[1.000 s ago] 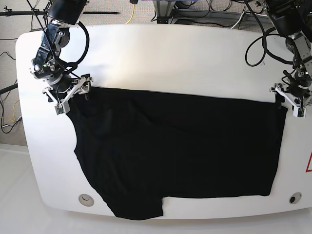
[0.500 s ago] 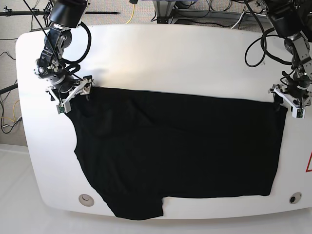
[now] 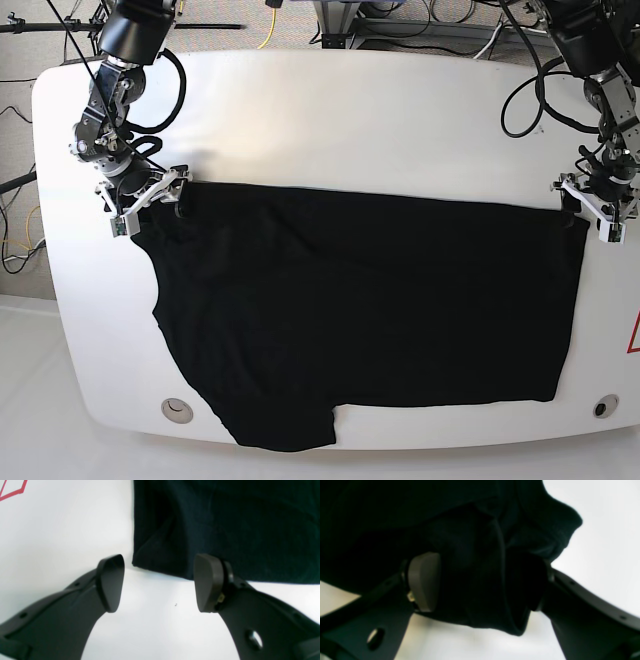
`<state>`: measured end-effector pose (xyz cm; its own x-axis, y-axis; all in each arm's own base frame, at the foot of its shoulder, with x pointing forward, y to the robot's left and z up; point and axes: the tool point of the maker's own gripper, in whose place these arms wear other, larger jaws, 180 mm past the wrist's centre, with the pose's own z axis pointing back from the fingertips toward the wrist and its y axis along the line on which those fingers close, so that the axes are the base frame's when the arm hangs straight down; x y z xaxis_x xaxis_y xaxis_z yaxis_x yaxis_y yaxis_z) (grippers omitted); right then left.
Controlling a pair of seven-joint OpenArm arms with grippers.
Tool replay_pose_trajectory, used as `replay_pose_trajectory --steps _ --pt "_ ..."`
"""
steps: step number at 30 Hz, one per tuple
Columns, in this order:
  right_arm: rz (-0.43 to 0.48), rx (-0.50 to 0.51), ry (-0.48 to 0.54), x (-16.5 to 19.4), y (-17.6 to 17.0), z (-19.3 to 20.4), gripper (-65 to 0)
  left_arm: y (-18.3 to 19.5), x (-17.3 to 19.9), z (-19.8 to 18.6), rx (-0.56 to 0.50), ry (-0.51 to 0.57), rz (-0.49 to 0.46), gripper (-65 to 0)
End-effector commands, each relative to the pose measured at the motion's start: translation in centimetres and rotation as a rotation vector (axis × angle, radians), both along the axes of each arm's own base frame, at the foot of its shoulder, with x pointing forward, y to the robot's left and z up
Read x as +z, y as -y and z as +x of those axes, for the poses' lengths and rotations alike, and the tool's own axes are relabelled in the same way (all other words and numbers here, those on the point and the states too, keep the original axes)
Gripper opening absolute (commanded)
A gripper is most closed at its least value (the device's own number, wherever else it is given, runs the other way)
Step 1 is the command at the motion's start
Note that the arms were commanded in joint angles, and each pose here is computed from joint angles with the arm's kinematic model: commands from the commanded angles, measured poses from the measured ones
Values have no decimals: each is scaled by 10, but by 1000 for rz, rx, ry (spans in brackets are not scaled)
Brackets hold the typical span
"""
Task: Fold the T-shirt properly
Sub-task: 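Hold the shirt edge with both grippers, adjusting the grip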
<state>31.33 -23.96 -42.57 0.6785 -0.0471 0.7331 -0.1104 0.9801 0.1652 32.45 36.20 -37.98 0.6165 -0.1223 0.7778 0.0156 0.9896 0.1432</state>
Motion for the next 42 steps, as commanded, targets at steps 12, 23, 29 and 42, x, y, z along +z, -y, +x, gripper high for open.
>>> replay_pose_trajectory --steps 12,23,29,42 --pt "-85 35 -42 -8 5 -7 -322 -11 24 21 5 76 15 -259" --pt "-73 26 -21 -5 2 -3 -650 -12 -1 19 37 39 -43 -282" --pt "-73 26 -21 -5 2 -3 -650 -8 -17 17 43 0 -69 -277" --pt "-68 20 -14 -5 3 -2 -650 -13 -22 15 70 -21 -79 -273"
